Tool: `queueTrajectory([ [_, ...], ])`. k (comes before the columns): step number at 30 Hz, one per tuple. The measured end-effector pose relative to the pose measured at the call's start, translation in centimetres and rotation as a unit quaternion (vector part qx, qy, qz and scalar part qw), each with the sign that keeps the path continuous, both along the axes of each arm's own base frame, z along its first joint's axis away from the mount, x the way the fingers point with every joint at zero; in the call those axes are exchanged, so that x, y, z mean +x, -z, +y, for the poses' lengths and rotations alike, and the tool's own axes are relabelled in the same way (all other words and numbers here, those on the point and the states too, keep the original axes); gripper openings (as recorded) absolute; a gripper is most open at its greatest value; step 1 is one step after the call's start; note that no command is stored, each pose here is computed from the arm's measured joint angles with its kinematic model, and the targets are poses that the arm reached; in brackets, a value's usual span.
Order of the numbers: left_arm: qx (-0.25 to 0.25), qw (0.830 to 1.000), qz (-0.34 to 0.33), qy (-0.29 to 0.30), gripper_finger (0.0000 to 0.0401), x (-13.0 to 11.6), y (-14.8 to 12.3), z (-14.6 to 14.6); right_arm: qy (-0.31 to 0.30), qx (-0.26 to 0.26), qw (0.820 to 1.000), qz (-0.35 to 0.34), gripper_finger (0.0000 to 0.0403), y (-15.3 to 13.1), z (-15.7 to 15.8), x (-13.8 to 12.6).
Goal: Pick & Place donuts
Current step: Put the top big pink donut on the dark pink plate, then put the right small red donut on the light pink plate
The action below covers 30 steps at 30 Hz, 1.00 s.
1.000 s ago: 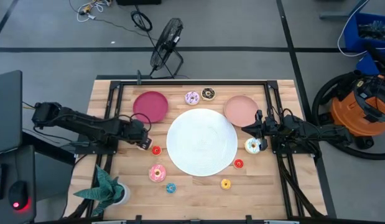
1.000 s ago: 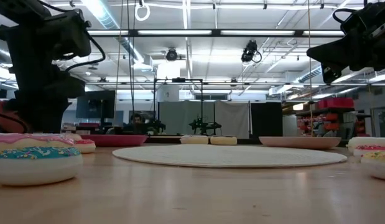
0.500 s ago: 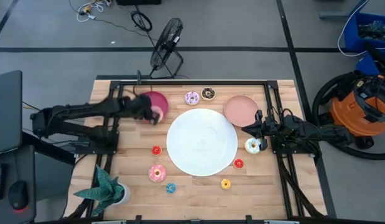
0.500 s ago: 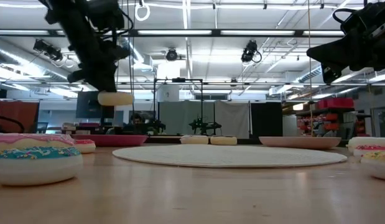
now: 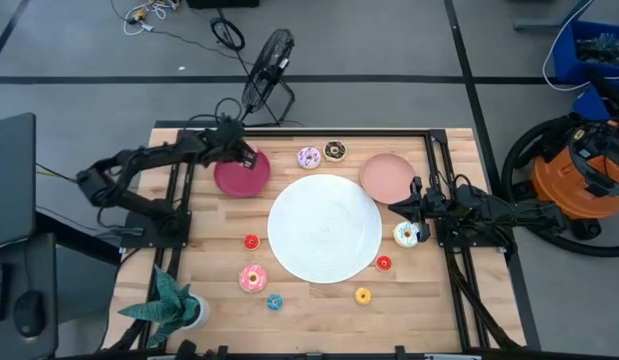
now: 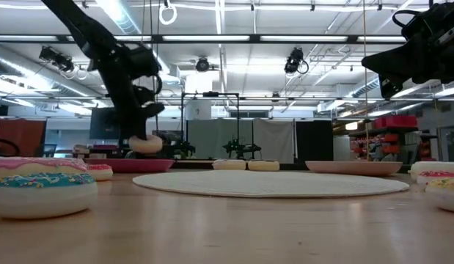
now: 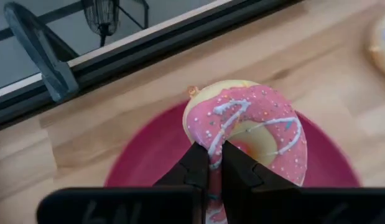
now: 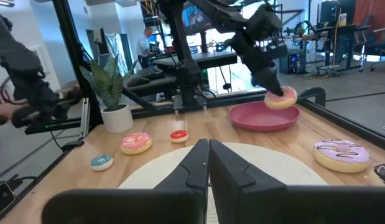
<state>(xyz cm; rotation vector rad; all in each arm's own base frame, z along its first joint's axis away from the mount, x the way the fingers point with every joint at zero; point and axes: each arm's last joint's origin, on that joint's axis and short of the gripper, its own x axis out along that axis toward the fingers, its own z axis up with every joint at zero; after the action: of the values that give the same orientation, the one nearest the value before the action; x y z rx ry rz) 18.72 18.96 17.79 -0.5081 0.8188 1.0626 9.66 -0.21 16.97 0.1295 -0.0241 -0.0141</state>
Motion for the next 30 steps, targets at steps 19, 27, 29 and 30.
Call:
queueTrajectory([
  [19,0.007,0.998,0.061,0.000,0.0134,-0.2,1.9,1.2,0.000,0.000,1.000,0.000,0.0022,0.0,0.0,0.0],
  [27,0.012,0.997,0.081,-0.001,0.0215,-0.8,0.2,0.4,0.000,0.000,1.000,0.000,0.0022,0.0,0.0,0.0],
  [29,0.020,0.996,0.084,-0.007,0.0216,-1.0,-0.7,-0.3,0.000,0.000,1.000,0.000,0.0022,0.0,0.0,0.0],
  [30,0.028,0.996,0.083,-0.011,0.0215,-1.1,-1.3,-0.7,0.000,0.000,1.000,0.000,0.0022,0.0,0.0,0.0],
])
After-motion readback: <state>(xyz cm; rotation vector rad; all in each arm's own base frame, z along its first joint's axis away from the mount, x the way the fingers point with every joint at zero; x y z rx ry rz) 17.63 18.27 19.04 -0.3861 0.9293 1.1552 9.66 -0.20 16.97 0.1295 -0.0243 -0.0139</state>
